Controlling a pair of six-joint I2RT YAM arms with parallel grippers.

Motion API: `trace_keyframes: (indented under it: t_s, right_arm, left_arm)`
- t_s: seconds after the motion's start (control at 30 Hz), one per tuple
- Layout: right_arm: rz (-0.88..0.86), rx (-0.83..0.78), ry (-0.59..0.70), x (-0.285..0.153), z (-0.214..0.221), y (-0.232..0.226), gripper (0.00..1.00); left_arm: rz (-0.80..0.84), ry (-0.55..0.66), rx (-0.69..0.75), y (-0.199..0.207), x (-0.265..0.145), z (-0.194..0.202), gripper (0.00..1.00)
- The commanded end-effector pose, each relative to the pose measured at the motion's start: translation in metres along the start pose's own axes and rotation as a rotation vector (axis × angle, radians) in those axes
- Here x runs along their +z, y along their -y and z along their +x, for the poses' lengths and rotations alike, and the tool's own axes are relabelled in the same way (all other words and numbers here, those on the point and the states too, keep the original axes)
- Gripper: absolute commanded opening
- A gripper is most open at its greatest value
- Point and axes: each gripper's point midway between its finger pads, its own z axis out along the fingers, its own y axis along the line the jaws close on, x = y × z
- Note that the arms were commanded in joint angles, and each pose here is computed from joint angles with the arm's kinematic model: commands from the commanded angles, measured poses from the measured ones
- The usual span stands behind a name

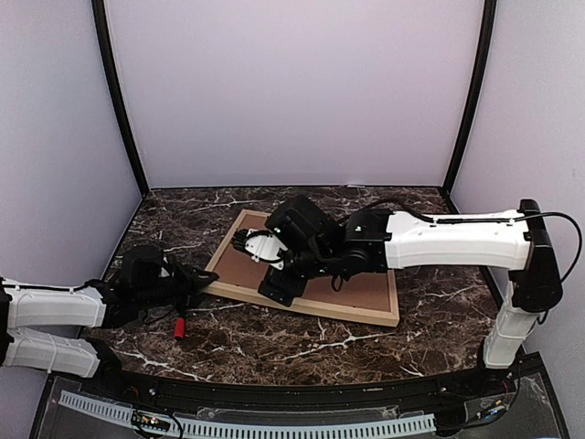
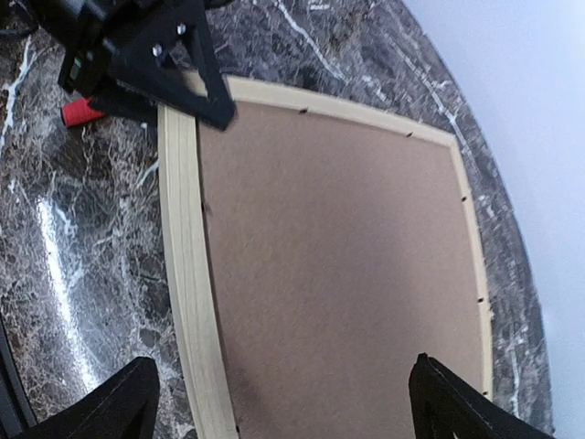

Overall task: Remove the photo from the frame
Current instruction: Pass from the right arm to the left, then pass from the left arm to the right

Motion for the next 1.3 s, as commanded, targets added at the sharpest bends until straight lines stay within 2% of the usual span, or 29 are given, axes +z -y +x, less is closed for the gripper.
trace_keyframes:
  t_s: [0.0, 0.17, 0.3, 0.53, 0.73, 0.8, 0.87, 0.97, 1.03, 1.17, 1.27]
  right_arm:
    - [0.102, -0.066, 0.035, -0.015, -0.033, 0.001, 0.99]
    - [0.303, -0.156, 0.061, -0.009, -0.041, -0.013, 0.99]
    - [0.362, -0.157, 0.112, -0.008, -0.04, -0.028, 0.95]
    - [0.517, -0.24, 0.102, -0.001, -0.027, -0.027, 0.8]
    - [0.643, -0.298, 0.077, 0.008, -0.017, -0.02, 0.66]
    - [0.683, -0.329, 0.062, 0.012, -0.013, -0.019, 0.59]
    - [0.685, -0.338, 0.059, 0.015, -0.011, -0.019, 0.58]
    - [0.677, -0.347, 0.049, 0.022, -0.009, -0.023, 0.62]
    - [0.682, -0.354, 0.044, 0.026, -0.008, -0.024, 0.59]
    - [0.694, -0.356, 0.048, 0.031, -0.011, -0.021, 0.28]
    - [0.738, -0.377, 0.026, 0.035, -0.01, -0.014, 0.14]
  left_arm:
    - [0.002, 0.093, 0.036, 0.022, -0.01, -0.014, 0.15]
    - [0.017, 0.102, 0.048, 0.048, -0.015, -0.014, 0.11]
    - [0.034, 0.121, 0.041, 0.072, -0.021, -0.015, 0.1]
    - [0.065, 0.123, 0.022, 0.102, -0.03, -0.012, 0.07]
    - [0.074, 0.146, 0.011, 0.112, -0.035, -0.012, 0.06]
    - [0.073, 0.144, 0.009, 0.113, -0.037, -0.011, 0.06]
    - [0.075, 0.146, 0.007, 0.114, -0.039, -0.011, 0.06]
    - [0.092, 0.15, 0.006, 0.12, -0.043, -0.011, 0.06]
    - [0.075, 0.151, 0.008, 0.116, -0.045, -0.01, 0.06]
    - [0.073, 0.151, 0.003, 0.113, -0.05, -0.009, 0.06]
    - [0.083, 0.152, 0.0, 0.113, -0.055, -0.008, 0.06]
